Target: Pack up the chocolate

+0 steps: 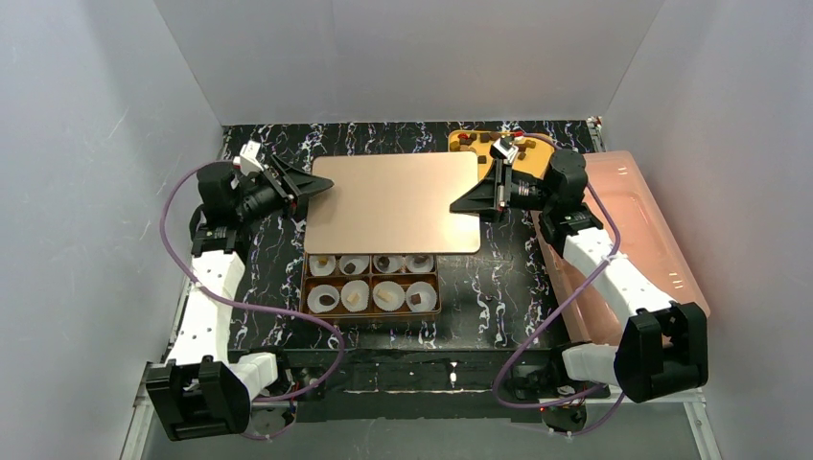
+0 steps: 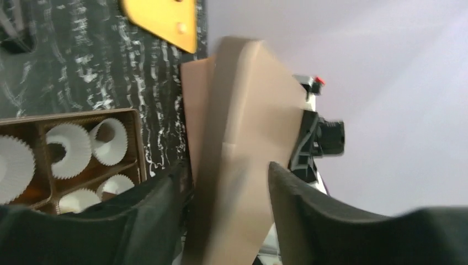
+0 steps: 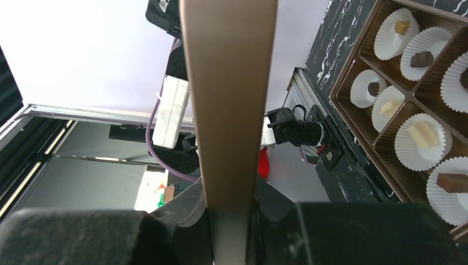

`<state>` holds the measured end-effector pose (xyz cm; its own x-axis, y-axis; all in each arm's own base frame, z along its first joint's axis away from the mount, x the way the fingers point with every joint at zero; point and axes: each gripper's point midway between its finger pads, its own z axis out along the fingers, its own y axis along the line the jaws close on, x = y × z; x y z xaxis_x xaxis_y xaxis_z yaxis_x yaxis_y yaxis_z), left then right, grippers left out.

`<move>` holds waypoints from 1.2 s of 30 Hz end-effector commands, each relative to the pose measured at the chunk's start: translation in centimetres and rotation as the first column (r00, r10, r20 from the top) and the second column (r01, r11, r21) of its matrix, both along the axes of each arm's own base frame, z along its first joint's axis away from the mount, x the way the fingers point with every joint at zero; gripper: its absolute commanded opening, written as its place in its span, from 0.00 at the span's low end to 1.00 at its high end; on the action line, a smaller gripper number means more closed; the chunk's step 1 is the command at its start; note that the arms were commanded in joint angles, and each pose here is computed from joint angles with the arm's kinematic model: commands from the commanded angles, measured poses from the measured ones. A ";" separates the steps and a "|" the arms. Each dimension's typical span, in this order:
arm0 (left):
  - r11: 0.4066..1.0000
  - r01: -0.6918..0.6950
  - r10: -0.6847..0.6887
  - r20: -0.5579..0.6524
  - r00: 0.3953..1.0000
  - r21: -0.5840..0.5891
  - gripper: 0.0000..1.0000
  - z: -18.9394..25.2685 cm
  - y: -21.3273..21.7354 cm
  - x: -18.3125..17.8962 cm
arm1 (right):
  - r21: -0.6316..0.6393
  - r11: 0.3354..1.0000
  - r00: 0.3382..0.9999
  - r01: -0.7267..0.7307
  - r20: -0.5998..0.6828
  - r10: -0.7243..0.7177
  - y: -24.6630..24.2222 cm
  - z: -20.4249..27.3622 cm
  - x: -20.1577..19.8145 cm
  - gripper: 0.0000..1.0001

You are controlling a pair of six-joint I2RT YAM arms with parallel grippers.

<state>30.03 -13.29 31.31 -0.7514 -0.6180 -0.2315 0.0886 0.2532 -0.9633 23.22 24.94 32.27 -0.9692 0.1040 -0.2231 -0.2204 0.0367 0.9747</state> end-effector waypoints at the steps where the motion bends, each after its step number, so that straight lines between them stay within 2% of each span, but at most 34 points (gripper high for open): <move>1: 0.937 -0.069 0.111 -0.105 0.988 0.343 0.62 -4.5 2.7 -1.8 | 0.047 0.999 0.996 0.027 0.089 -0.031 0.4 2.4 0.9 0.07; 3: 0.887 -0.106 0.195 -0.157 0.968 0.450 0.71 -6.3 4.5 -2.2 | 0.050 0.998 0.996 0.027 0.086 -0.031 0.7 2.3 1.1 0.03; 5: 0.811 -0.156 0.309 -0.187 0.933 0.564 0.81 -8.0 6.8 -2.7 | 0.051 0.998 0.996 0.025 0.080 -0.029 1.4 2.1 1.3 0.01; 6: 0.756 -0.184 0.379 -0.190 0.906 0.628 0.86 -8.7 8.3 -3.1 | 0.052 0.998 0.997 0.025 0.075 -0.029 1.8 2.0 1.4 0.01; 7: 0.670 -0.224 0.476 -0.178 0.861 0.708 0.89 -9.5 10.5 -3.5 | 0.055 0.998 0.997 0.026 0.072 -0.030 2.4 1.9 1.6 0.01; 10: 0.457 -0.286 0.650 -0.097 0.754 0.843 0.95 -9.8 15.3 -5.3 | 0.066 0.997 0.998 0.025 0.049 -0.028 4.3 1.5 1.9 0.01; 12: 0.368 -0.300 0.703 -0.052 0.709 0.880 0.97 -9.3 17.1 -6.1 | 0.078 0.996 0.999 0.031 0.027 -0.033 5.9 1.1 2.4 0.01; 13: 0.347 -0.297 0.715 -0.046 0.697 0.890 0.97 -9.3 17.6 -6.4 | 0.093 0.995 0.999 0.028 0.017 -0.030 6.7 1.1 2.5 0.01; 17: 0.309 -0.276 0.751 -0.055 0.658 0.910 0.95 -10.0 18.5 -7.0 | 0.122 0.992 1.000 0.029 0.002 -0.029 9.9 0.6 3.1 0.01; 22: 0.331 -0.257 0.755 -0.091 0.649 0.908 0.82 -11.5 18.5 -7.3 | 0.063 0.998 1.000 0.025 -0.005 -0.025 12.5 -2.0 3.2 0.01; 28: 0.372 -0.230 0.752 -0.147 0.642 0.899 0.54 -13.8 18.2 -7.0 | 0.014 1.000 0.998 -0.008 -0.062 0.009 13.8 -6.5 2.2 0.01; 32: 0.380 -0.208 0.766 -0.180 0.617 0.901 0.32 -15.5 18.4 -7.0 | -0.011 1.000 0.996 -0.005 -0.092 0.004 13.5 -9.1 1.4 0.01; 36: 0.393 -0.188 0.779 -0.216 0.589 0.900 0.19 -17.3 18.6 -7.0 | -0.036 0.999 0.995 -0.010 -0.098 0.006 13.1 -10.6 0.9 0.01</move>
<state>23.10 4.91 15.22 -0.5246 -0.6922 -0.4956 -0.7263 0.6676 -0.1637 24.48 37.98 20.19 -0.9950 0.0965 -0.0257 -0.0125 0.1344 0.9908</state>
